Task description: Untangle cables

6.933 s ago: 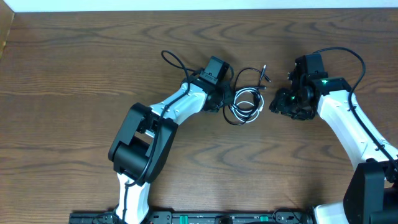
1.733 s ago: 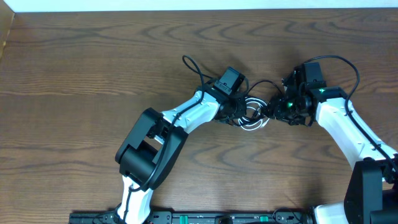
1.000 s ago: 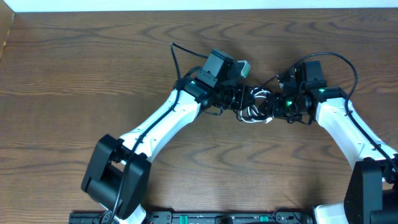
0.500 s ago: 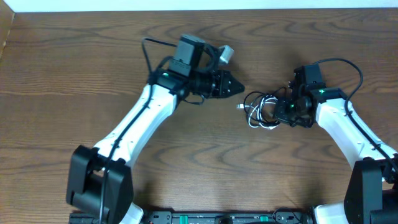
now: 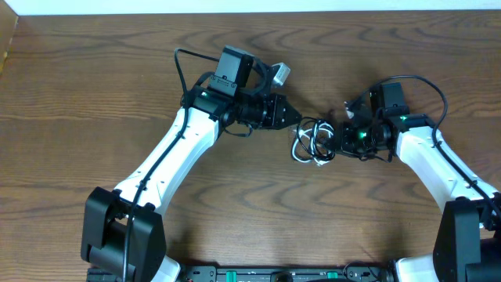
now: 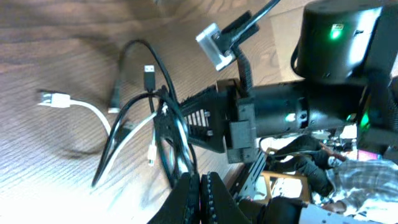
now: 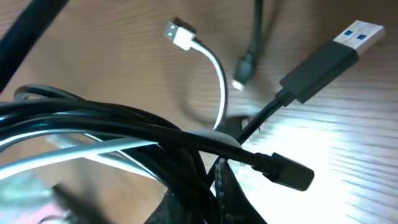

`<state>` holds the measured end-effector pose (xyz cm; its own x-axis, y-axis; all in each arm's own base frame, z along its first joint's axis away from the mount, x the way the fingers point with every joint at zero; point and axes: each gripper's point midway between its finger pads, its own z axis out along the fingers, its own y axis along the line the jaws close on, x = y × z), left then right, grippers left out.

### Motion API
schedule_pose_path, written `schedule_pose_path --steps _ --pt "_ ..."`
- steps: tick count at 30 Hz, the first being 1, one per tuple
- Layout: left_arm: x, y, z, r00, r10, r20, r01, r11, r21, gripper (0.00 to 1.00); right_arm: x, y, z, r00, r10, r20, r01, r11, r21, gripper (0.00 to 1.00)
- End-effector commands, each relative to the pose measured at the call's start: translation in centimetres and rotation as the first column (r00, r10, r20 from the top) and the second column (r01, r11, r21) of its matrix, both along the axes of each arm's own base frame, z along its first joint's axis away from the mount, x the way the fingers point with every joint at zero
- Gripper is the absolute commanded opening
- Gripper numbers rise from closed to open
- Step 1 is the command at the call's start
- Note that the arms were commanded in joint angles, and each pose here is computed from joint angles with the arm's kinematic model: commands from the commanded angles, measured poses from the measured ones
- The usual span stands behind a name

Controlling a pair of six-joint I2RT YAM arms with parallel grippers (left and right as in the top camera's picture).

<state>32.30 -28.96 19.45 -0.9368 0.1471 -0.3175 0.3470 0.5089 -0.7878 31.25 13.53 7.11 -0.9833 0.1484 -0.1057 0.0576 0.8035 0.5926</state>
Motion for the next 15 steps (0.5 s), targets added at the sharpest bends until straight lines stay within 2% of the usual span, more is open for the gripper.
schedule_pose_path --steps 1,3,5,8,11,15 --pt "0.0 0.3 0.0 0.993 -0.065 0.097 0.064 0.998 0.014 0.16 -0.1 1.1 1.7 1.0 0.03 0.006 -0.03 0.989 0.147 0.01" --pt "0.9 1.4 0.2 0.987 -0.058 0.146 0.057 0.998 0.017 0.32 0.1 0.6 1.7 1.0 0.007 -0.001 -0.007 0.988 0.152 0.01" --pt "2.3 2.9 0.8 0.987 -0.018 0.161 0.02 1.0 -0.008 0.38 0.3 0.4 2.1 1.0 -0.002 0.004 0.001 0.983 0.182 0.01" --pt "3.0 4.6 2.0 0.987 -0.01 0.158 0.025 0.995 -0.093 0.39 0.7 0.7 3.3 0.999 0.018 0.047 -0.03 0.965 0.261 0.01" --pt "2.2 4.8 3.0 0.986 -0.053 0.159 0.078 0.984 -0.159 0.39 1.0 1.2 4.5 0.994 0.043 0.096 -0.073 0.943 0.325 0.01" --pt "0.4 3.6 2.8 0.978 -0.127 0.165 0.154 0.974 -0.164 0.4 1.2 1.6 5.2 0.992 0.053 0.119 -0.092 0.93 0.355 0.01"
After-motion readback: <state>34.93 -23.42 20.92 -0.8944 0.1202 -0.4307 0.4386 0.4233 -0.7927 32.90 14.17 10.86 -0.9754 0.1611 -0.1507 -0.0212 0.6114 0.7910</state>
